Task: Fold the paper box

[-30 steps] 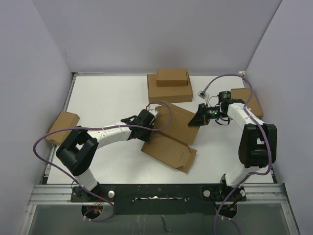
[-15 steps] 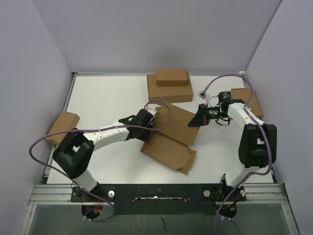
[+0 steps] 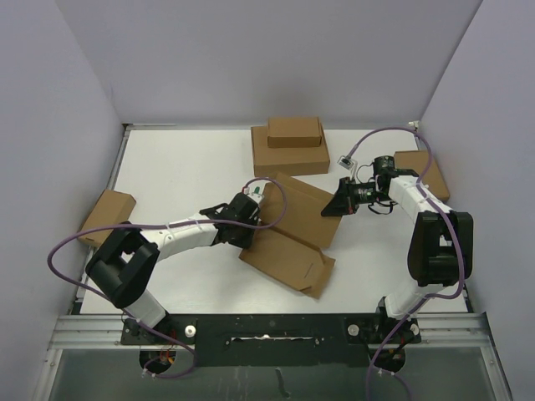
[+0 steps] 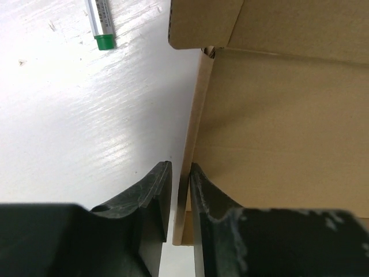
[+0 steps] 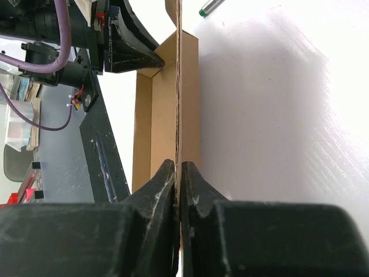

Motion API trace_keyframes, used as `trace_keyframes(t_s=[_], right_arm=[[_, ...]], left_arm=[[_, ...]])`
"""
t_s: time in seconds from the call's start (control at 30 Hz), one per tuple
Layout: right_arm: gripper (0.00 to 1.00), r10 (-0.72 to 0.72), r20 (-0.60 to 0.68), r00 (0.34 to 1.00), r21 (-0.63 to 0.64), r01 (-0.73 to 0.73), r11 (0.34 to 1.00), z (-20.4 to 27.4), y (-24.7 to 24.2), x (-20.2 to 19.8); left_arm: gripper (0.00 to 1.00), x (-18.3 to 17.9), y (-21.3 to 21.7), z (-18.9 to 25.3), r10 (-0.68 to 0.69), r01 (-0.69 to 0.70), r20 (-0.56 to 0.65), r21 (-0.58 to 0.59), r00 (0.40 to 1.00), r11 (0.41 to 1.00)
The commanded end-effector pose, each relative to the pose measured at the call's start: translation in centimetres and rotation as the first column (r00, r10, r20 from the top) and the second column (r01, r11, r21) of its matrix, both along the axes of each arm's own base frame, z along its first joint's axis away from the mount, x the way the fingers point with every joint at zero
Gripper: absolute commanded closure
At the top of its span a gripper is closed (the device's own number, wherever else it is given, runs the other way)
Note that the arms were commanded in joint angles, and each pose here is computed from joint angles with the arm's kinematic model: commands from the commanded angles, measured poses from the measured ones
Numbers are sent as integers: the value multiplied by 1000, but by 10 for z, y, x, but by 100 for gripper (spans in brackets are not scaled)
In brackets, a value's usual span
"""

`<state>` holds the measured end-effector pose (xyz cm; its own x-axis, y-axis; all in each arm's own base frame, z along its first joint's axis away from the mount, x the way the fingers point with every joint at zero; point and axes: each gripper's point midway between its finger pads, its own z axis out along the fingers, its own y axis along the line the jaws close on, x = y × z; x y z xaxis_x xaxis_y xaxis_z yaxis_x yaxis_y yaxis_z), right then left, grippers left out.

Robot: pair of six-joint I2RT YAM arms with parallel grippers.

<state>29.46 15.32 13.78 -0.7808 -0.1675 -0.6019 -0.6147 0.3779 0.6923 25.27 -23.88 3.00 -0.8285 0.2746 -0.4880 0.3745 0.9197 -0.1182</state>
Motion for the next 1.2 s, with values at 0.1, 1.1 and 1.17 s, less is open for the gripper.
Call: trace_keyframes(t_s=[0.1,1.1,1.17], right_arm=[[100,17,33,999,36,-18,999,9,3,2],[100,-2,133,991,9,1,1000,24,-33,8],[100,-10,122,992,7,9,1000,21,-35,10]], left_arm=[[95,12,-8,13,9,-7,57,-33,998,999],[45,50,27,117,253,-165,65,-597,965,785],[45,64,25,112,232,-147,82,-561,969,815]])
